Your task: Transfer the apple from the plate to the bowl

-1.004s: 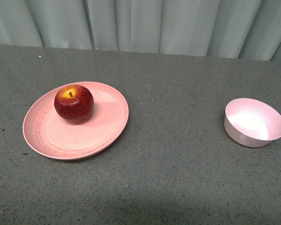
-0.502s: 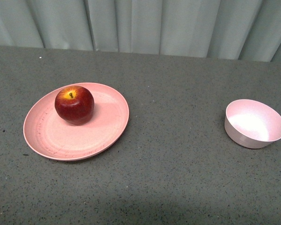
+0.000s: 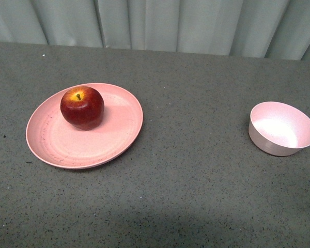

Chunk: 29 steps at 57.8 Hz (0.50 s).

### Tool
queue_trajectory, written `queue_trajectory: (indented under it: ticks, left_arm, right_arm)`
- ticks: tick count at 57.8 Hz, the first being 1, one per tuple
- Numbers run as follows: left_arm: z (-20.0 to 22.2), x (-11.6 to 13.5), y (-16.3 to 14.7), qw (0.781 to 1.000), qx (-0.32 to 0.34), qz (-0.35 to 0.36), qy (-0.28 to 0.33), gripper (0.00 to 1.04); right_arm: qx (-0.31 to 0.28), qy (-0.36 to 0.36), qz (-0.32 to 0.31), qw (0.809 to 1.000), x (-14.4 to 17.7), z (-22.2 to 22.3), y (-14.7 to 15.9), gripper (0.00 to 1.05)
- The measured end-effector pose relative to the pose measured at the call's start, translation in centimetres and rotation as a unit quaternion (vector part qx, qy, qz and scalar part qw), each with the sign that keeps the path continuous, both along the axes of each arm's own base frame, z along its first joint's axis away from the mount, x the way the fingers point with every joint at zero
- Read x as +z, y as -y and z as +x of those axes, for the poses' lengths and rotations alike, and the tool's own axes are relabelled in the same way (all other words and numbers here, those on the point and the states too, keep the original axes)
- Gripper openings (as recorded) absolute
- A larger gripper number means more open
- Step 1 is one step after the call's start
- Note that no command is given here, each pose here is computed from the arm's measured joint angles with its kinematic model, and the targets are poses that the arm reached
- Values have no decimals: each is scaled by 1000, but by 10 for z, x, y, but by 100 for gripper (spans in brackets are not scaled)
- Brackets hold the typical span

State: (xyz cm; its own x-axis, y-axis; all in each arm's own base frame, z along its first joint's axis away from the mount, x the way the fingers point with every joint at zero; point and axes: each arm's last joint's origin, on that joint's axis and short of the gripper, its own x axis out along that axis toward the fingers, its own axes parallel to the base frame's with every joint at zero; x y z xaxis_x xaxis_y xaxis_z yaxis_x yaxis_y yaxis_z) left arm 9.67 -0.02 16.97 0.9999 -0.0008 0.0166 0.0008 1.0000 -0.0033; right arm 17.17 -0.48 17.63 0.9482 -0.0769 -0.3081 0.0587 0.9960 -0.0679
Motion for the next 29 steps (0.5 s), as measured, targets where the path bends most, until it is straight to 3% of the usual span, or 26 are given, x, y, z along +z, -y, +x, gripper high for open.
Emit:
queue_trajectory:
  ticks: [9, 29]
  left_arm:
    - [0, 0, 0, 1000, 0, 0, 0, 98]
    - [0, 0, 0, 1000, 0, 0, 0, 98]
  right_arm:
    - [40, -65, -1, 997, -6, 44, -2, 95]
    - [139, -208, -47, 967, -42, 130, -28, 95]
